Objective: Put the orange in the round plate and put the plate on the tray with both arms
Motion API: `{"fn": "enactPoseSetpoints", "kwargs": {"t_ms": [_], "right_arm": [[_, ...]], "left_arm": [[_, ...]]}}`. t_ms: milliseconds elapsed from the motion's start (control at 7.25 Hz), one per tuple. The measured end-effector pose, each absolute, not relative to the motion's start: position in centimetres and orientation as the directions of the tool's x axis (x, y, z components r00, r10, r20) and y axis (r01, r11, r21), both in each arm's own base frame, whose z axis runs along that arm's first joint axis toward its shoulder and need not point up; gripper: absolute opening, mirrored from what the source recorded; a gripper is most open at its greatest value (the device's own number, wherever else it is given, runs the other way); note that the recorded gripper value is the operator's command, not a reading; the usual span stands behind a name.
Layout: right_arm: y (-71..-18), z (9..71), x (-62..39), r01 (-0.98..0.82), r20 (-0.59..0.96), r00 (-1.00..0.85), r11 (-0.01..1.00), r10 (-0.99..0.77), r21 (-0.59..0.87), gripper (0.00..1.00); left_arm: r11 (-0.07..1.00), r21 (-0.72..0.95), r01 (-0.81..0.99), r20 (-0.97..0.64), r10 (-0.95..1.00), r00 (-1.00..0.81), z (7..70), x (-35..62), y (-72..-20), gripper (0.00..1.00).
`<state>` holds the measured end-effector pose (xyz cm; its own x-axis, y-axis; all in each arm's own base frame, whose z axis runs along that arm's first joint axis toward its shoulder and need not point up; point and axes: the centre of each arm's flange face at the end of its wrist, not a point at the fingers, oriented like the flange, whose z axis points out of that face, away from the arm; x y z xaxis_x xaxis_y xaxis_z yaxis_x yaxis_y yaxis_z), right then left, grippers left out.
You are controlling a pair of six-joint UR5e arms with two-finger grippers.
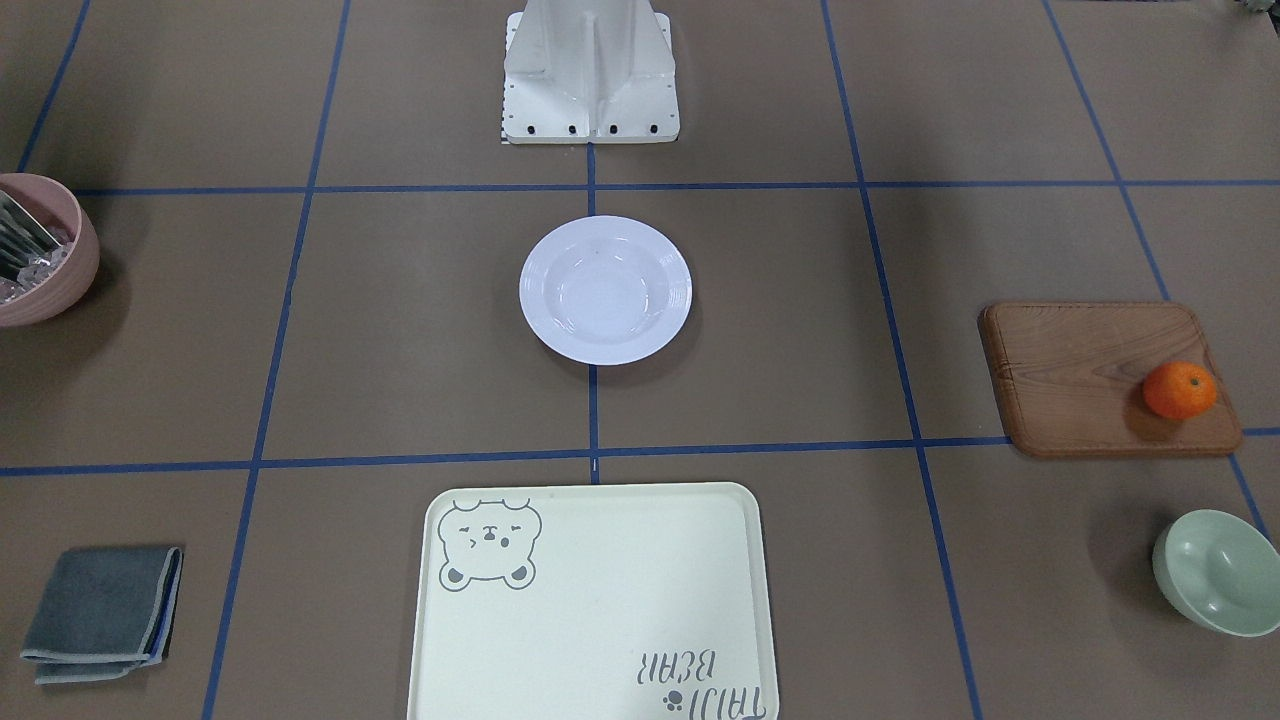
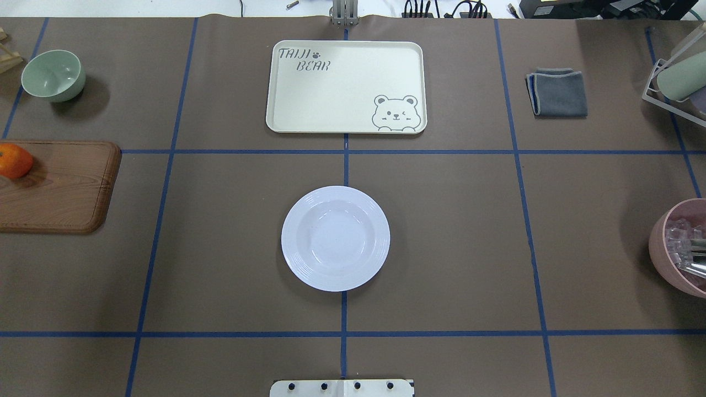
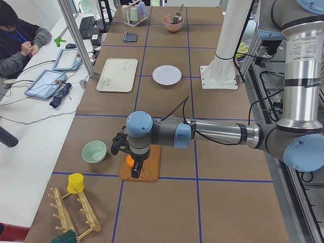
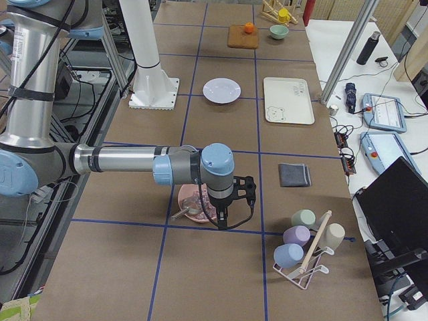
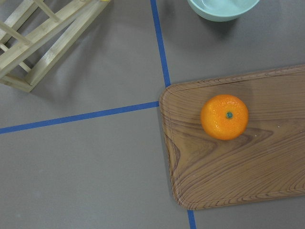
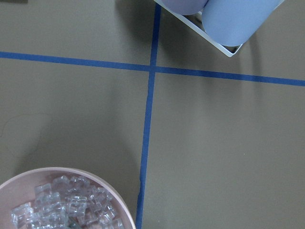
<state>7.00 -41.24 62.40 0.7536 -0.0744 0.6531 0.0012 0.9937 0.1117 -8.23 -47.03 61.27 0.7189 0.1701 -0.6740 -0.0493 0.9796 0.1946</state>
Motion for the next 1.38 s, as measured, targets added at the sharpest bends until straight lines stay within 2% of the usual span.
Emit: {"fn": "enactPoseSetpoints", "kwargs": {"t_ms": [414, 828, 966, 1379], "right_arm": [[-41.3, 62.3, 7.0, 0.001, 0.656, 0.751, 0.994, -0.075, 0.113, 1.00], [-41.5, 60.6, 6.1, 0.000, 0.746, 0.659, 0.991, -0.099, 0.132, 1.00], [-41.9, 59.8, 5.9, -0.001, 0.759, 0.641, 0.989, -0.114, 0.149, 1.00], [-44.6, 58.1, 5.9, -0.010, 0.729, 0.638, 0.945, -0.246, 0.328, 1.00]], "left_arm": [[0.980, 0.195, -0.050, -0.674, 0.171, 0.719, 61.3, -8.2, -47.0, 0.99], [0.974, 0.216, -0.063, -0.668, 0.195, 0.718, 60.5, -7.6, -47.3, 0.99], [0.966, 0.249, -0.066, -0.660, 0.219, 0.718, 59.8, -7.4, -47.6, 0.99], [0.888, 0.455, -0.061, -0.593, 0.354, 0.723, 57.2, -7.4, -49.6, 0.99]]}}
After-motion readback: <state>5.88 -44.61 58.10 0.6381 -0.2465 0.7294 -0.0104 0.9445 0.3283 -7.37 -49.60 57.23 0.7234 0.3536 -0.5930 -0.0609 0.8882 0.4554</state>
